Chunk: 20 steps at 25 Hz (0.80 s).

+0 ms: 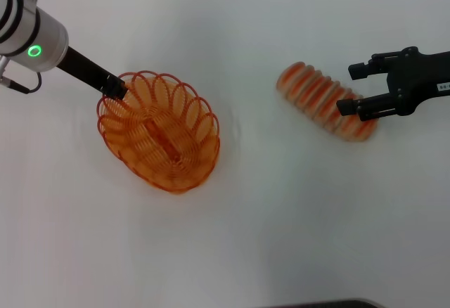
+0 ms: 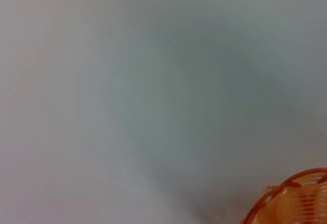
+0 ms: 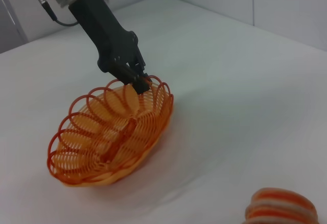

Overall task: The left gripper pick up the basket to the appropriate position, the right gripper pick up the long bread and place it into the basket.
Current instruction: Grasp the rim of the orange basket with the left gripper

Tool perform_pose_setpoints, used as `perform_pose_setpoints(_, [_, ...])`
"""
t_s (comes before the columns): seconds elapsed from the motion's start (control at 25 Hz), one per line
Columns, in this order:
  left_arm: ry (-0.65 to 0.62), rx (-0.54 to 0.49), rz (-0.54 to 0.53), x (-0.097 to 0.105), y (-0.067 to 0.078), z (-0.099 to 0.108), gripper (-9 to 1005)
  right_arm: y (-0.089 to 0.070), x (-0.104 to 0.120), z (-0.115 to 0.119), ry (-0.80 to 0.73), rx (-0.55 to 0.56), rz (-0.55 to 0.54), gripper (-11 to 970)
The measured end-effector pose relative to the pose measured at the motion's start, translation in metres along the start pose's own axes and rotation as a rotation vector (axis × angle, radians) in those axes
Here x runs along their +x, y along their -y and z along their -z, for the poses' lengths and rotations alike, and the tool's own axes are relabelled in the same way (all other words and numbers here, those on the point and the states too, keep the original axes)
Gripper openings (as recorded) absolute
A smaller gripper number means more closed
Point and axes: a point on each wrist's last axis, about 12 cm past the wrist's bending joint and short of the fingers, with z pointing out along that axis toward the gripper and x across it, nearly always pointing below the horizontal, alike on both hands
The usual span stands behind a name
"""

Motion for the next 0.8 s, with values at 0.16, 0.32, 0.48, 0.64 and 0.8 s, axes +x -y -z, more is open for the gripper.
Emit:
perform_pose_setpoints(0.16, [0.002,0.001,0.016,-0.003,0.001,0.005,114,0.0,0.0,0.0,0.0,0.001,0.0,830])
perform_pose_setpoints(0.32, [0.007,-0.001,0.039,-0.008,0.002,0.011,107,0.0,0.0,0.0,0.0,0.002,-0.001,829])
perform_pose_setpoints(0.48, [0.008,0.006,0.079,-0.008,0.001,0.013,102,0.0,0.0,0.0,0.002,0.001,-0.001,829])
perform_pose_setpoints(0.64, [0.025,0.022,0.146,-0.005,-0.005,0.018,97,0.0,0.0,0.0,0.006,0.001,-0.002,829])
perform_pose_setpoints(0.8, [0.046,0.041,0.217,-0.001,-0.013,0.024,91,0.001,-0.002,0.0,0.008,0.003,0.001,829])
